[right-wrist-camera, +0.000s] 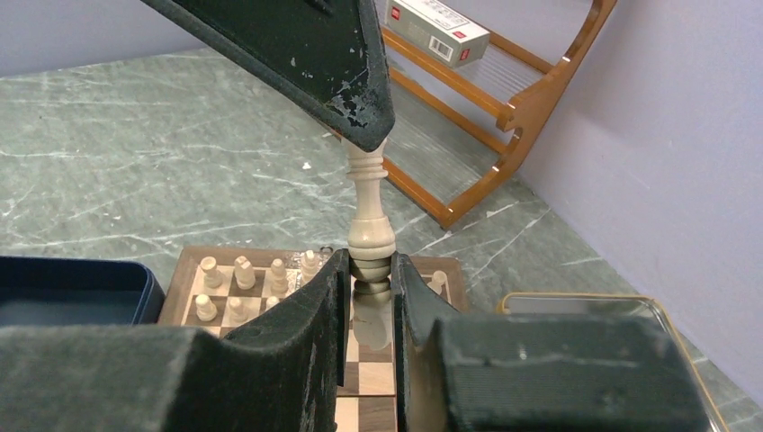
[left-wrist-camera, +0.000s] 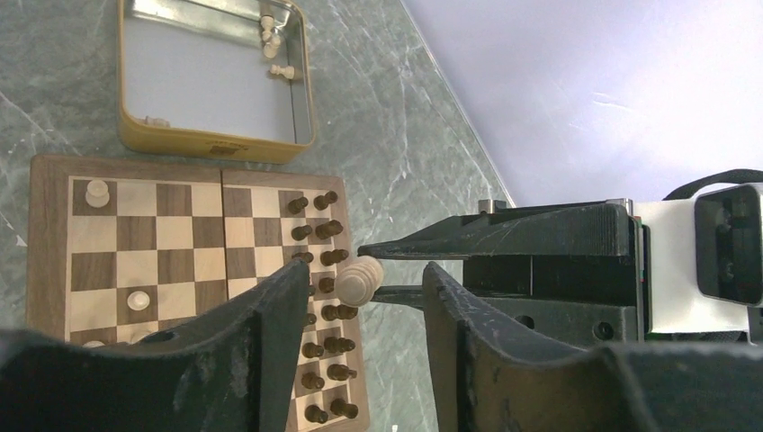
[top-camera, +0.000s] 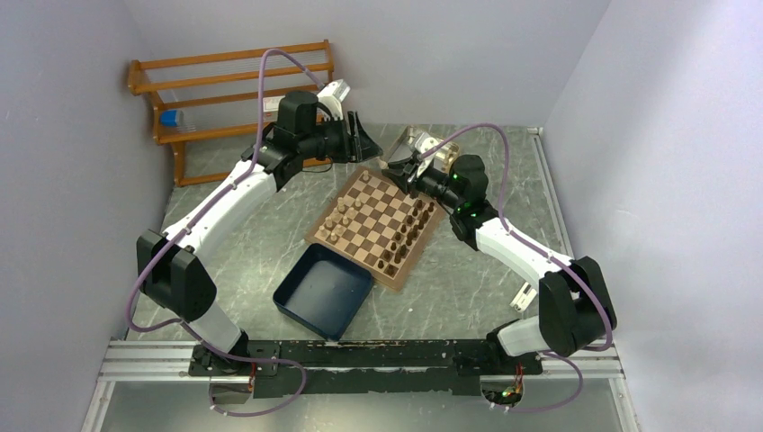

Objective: Set up the chess pieces on the board
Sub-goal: Place the chess piece on the chessboard.

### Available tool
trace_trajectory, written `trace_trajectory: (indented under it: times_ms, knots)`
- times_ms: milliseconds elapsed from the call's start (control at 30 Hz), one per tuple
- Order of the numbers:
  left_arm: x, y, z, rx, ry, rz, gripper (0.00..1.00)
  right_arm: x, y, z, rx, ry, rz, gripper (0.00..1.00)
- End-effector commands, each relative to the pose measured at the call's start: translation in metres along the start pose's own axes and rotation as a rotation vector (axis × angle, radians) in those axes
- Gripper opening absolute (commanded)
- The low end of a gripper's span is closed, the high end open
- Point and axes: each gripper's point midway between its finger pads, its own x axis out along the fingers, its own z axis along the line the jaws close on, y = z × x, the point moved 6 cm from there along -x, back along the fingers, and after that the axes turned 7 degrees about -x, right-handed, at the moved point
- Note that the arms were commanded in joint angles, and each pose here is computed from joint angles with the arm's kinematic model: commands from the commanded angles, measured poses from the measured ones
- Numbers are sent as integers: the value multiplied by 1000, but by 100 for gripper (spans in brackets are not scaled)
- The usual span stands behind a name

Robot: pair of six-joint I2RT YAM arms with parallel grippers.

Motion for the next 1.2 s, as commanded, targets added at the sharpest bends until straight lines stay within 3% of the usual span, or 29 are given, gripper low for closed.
trace_trajectory:
  times_ms: [0, 400, 633, 867, 1167]
  knots:
    - [0, -6, -6, 0, 70, -6, 51, -3, -13, 1, -33, 0, -43, 0]
    - [-1, 0, -4, -8, 73, 10, 50, -3, -15, 0, -35, 10, -45, 0]
    - [-2, 2, -3, 0, 75, 19, 38, -3, -12, 0, -34, 14, -37, 0]
    - [-4, 1, -3, 21, 66, 11, 20, -2, -10, 0, -30, 19, -31, 0]
    - [-7, -7, 1, 68, 1, -13, 15, -2, 3, 3, 78, 42, 8, 0]
